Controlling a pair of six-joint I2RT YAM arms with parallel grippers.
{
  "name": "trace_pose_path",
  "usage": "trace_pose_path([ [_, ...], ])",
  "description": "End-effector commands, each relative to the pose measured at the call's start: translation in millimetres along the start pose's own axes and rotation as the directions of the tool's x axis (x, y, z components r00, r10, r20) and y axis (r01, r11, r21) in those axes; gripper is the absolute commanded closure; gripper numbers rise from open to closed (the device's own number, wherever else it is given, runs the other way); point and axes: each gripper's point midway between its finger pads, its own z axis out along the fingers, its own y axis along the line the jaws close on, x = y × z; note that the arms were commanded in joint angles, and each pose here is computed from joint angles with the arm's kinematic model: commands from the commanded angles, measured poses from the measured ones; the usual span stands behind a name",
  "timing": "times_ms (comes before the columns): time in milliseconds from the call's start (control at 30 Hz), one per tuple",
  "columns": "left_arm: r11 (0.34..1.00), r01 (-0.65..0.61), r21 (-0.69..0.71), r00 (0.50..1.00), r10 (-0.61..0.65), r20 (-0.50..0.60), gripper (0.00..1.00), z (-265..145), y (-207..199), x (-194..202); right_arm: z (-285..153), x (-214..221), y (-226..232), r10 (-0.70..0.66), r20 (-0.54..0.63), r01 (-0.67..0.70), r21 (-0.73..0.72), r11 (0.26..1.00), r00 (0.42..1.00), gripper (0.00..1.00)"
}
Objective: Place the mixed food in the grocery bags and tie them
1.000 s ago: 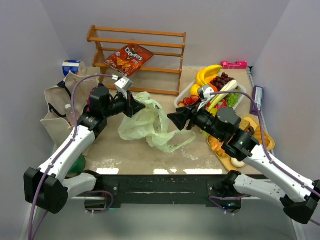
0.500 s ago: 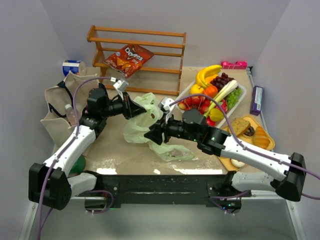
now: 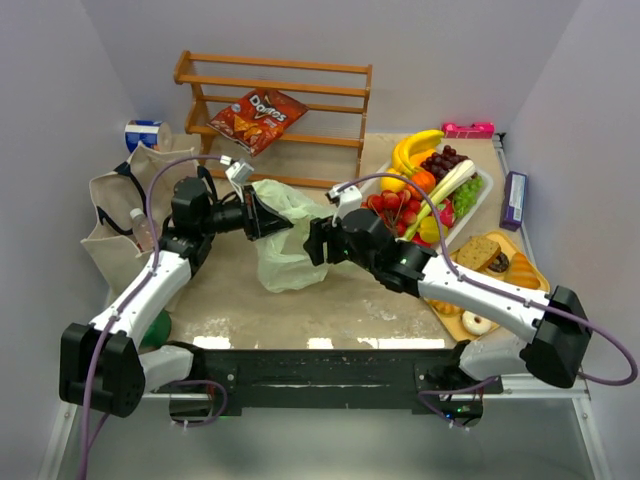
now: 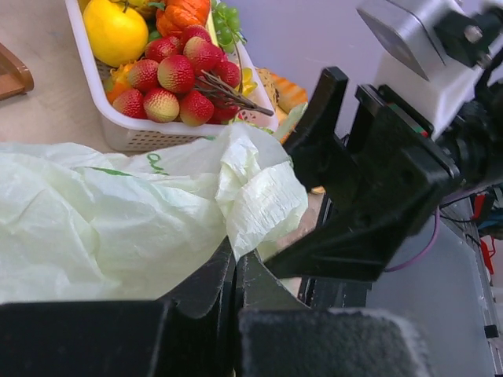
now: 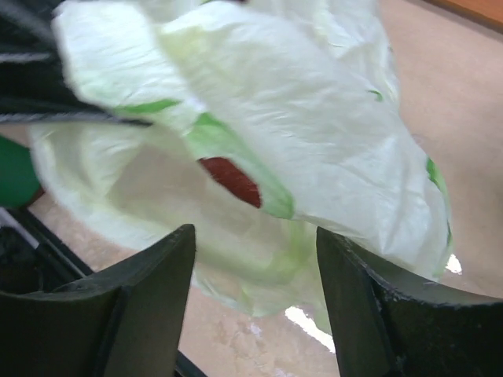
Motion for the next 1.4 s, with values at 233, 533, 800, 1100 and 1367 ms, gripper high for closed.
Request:
trace_pose_path([
  [233, 0.997, -0.028, 0.072, 0.999, 0.027, 0.017, 1.00, -4, -15, -3, 11, -7, 5, 0.164, 0.037, -0.153, -0.204, 0.967, 0.986, 0.25],
  [533, 0.998, -0.050, 0.024, 0.998, 0.049, 0.036, 1.00, -5, -9, -5, 3, 4, 27, 0.311, -0.085, -0.321, -0.320, 0.891, 0.947, 0.43],
  [800, 0.962, -0.149, -0.230, 0.988, 0.154, 0.005, 0.81, -17, 27, -11, -24, -7, 23, 0.316, -0.082, -0.326, -0.283, 0.902, 0.945, 0.98],
  [1100, 0.850, -0.388, -0.357, 0.905, 0.425, 0.028, 0.15, -28, -5, -49, -64, -43, 32, 0.252, -0.053, -0.256, -0.311, 0.915, 0.966, 1.00],
  [1367, 0.811, -0.560, -0.171, 0.780, 0.585, 0.222, 0.15, -36, -97, -61, -76, -72, 39, 0.285, 0.020, -0.261, -0.346, 0.901, 0.958, 1.00],
])
